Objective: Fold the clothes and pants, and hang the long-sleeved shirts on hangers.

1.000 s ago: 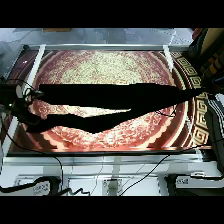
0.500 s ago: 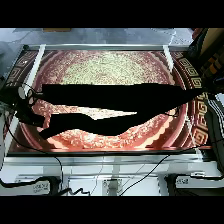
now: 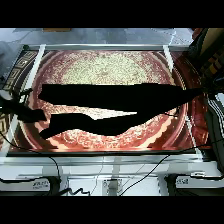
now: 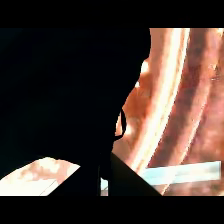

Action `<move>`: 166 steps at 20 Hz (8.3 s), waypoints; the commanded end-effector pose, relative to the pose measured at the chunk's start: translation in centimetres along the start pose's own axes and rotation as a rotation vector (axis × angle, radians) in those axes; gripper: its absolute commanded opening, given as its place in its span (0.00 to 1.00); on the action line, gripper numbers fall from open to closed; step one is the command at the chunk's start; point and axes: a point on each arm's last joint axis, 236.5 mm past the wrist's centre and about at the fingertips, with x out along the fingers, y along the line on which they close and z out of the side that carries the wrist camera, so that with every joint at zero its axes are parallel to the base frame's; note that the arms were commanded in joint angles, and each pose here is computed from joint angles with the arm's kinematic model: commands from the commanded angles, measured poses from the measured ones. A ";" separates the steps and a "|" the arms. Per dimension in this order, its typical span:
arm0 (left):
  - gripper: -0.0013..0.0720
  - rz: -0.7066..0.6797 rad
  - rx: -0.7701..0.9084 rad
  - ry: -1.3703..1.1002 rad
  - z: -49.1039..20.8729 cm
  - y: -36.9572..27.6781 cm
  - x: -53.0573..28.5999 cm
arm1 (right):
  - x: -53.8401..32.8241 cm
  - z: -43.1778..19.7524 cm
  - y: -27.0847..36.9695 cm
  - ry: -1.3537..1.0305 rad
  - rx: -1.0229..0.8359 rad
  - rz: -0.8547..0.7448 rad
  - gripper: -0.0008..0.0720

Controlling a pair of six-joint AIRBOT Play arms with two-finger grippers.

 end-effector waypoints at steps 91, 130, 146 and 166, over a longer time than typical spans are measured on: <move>0.03 0.829 0.618 -0.690 11.2 -2.0 -27.4 | -5.0 2.0 -2.3 -0.162 0.023 -0.154 0.04; 0.03 0.523 0.487 -0.234 6.4 2.6 -13.7 | 7.9 -29.8 9.1 0.345 0.396 0.352 0.85; 0.03 0.517 0.486 -0.225 6.4 2.6 -13.4 | 13.3 -24.3 11.5 0.288 0.550 0.617 0.04; 0.03 0.591 0.666 -0.705 16.7 -9.2 -17.7 | -2.6 -2.1 -4.8 -0.266 0.308 0.061 0.03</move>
